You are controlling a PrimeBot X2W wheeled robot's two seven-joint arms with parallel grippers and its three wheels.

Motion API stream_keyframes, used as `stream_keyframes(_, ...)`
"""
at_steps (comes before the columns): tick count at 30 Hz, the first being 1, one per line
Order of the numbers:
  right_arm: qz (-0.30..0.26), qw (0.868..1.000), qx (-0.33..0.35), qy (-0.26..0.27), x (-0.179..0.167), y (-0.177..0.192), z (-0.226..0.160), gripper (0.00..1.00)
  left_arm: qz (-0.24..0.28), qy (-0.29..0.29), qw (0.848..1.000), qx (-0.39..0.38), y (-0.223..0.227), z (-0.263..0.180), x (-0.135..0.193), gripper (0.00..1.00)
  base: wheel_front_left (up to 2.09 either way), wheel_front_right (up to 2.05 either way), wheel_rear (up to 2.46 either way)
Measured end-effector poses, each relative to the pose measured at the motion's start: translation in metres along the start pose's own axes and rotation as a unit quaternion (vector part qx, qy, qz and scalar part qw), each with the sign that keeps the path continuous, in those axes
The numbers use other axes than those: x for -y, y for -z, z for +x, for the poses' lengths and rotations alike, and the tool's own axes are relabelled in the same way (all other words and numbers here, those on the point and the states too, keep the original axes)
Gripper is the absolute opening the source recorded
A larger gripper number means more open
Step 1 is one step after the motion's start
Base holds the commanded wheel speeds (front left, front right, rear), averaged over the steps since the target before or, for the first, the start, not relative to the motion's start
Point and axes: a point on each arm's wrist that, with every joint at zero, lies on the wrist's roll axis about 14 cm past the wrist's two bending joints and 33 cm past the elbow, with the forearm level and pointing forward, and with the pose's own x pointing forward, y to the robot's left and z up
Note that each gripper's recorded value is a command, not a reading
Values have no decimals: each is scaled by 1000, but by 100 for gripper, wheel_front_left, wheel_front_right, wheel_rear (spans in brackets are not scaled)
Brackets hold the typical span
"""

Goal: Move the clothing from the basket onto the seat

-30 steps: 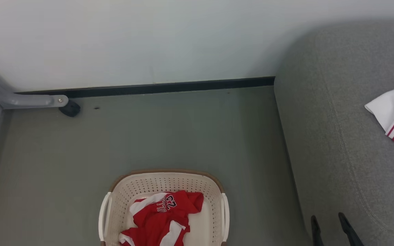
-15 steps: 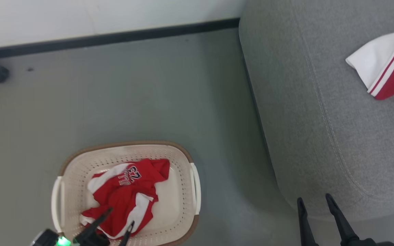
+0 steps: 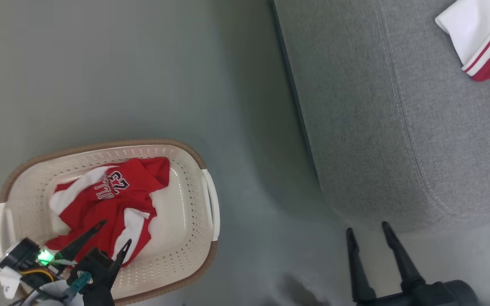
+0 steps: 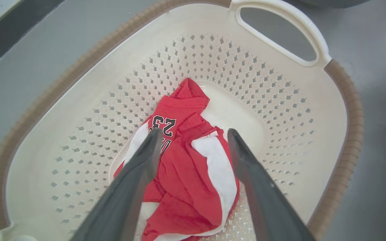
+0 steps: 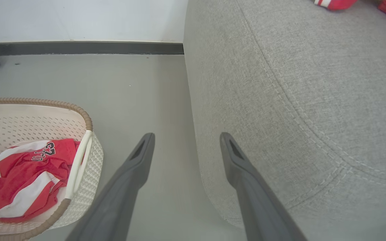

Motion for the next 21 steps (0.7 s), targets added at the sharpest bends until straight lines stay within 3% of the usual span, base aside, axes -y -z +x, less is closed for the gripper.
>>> stream_keyframes(5, 13, 1000, -21, -14, -17, 12, 3, 100, -12, 14, 999, -28, 22, 24, 1, 100, 0, 0, 0)
stream_keyframes(8, 18, 999, -33, -5, -14, 18, 3, 100, -44, 13, 998, -52, 36, 36, 4, 100, 0, 0, 0)
stream_keyframes(21, 51, 995, -89, -2, -27, 47, -3, 100, -47, 23, 988, -148, 75, 80, -2, 100, 0, 0, 0)
